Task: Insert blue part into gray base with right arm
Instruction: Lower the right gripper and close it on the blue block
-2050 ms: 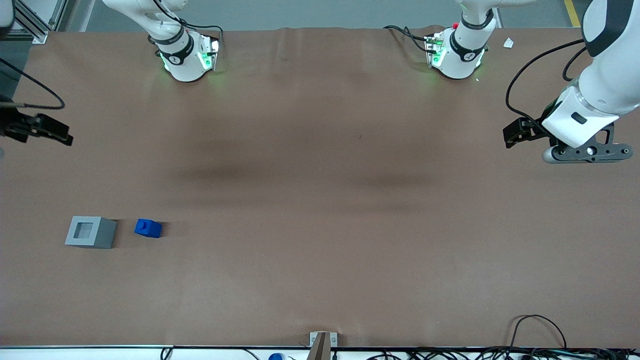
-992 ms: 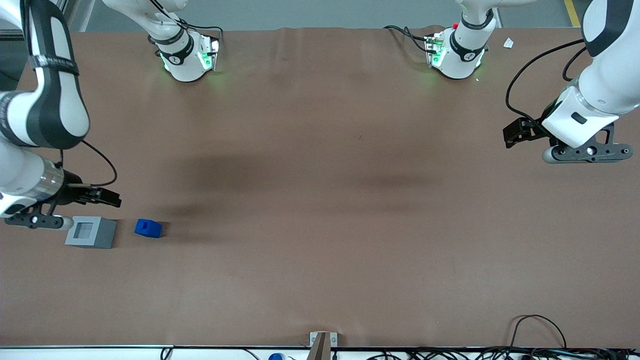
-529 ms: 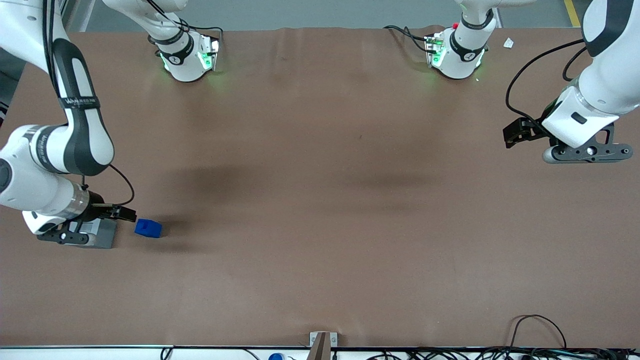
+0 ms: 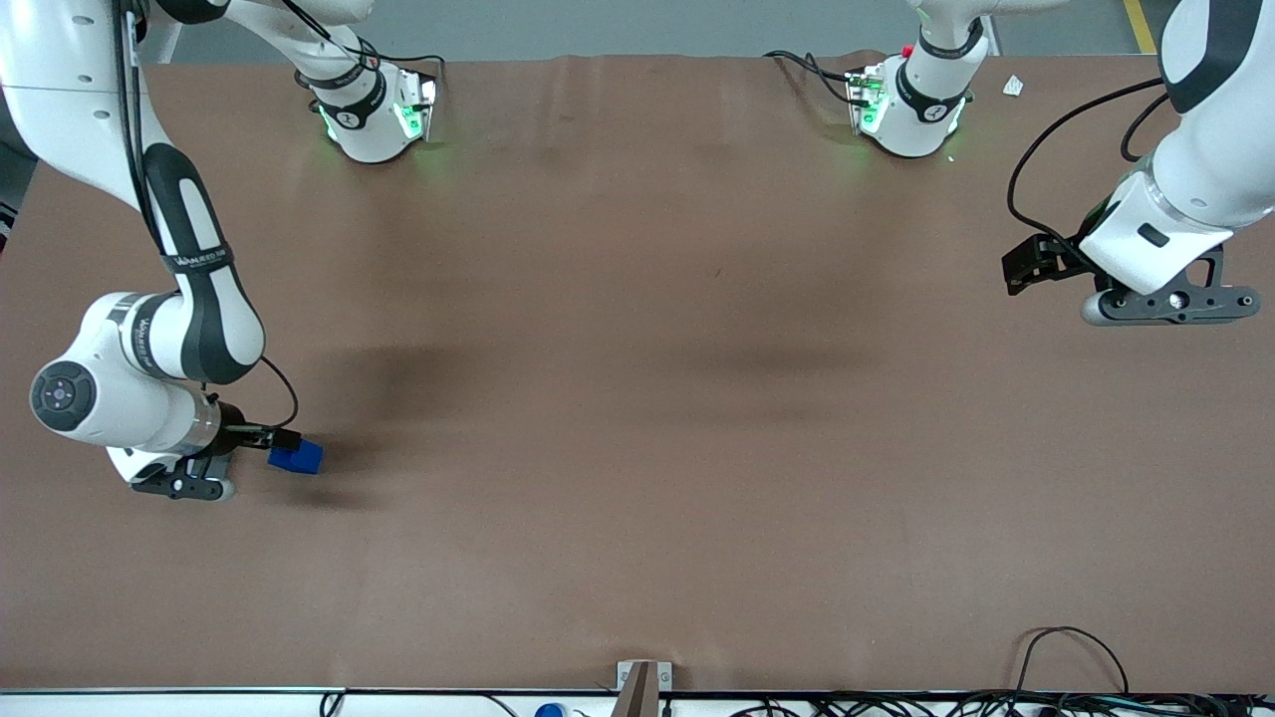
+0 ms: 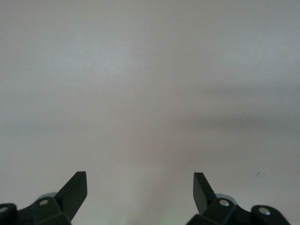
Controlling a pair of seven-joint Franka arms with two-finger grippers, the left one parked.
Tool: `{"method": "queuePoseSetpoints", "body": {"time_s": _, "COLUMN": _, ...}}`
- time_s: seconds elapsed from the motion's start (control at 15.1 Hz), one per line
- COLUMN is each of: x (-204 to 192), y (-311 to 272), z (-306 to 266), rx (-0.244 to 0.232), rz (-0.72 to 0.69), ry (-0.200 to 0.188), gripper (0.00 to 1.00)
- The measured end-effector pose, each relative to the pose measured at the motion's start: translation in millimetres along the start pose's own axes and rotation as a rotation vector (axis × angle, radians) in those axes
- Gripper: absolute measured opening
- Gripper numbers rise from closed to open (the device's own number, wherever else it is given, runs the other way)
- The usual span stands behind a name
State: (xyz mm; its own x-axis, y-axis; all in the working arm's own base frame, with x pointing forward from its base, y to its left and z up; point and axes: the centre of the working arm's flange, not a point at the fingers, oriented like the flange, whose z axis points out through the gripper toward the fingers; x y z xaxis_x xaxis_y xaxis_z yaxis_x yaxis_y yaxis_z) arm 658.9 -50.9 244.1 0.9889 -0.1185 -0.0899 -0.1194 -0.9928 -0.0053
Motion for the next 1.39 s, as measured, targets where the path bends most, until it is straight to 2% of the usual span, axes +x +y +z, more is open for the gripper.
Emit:
{"method": "queuePoseSetpoints", "body": {"time_s": 0.33, "x": -0.6, "y": -6.2, "z": 10.9, "rx": 0.002, "rz": -0.008, "ry": -0.014, "gripper": 1.00}}
{"method": "queuePoseSetpoints", "body": {"time_s": 0.6, "x": 2.3, "y": -13.9, "z": 9.9, "rx": 0.004, "rz": -0.016, "ry": 0.014, "gripper": 1.00}}
{"method": "queuePoseSetpoints", "body": {"time_s": 0.79, "x": 3.5, "y": -15.5, "z": 8.2, "rx": 0.006, "rz": -0.008, "ry": 0.022, "gripper": 0.93}}
{"method": "queuePoseSetpoints", "body": {"time_s": 0.86, "x": 3.6, "y": -15.9, "z": 8.1, "rx": 0.007, "rz": -0.007, "ry": 0.022, "gripper": 0.84}}
{"method": "queuePoseSetpoints", "body": {"time_s": 0.93, "x": 3.6, "y": -16.6, "z": 8.1, "rx": 0.007, "rz": -0.006, "ry": 0.022, "gripper": 0.81}}
{"method": "queuePoseSetpoints", "body": {"time_s": 1.39, "x": 3.5, "y": -18.0, "z": 8.0, "rx": 0.007, "rz": -0.002, "ry": 0.023, "gripper": 0.67}}
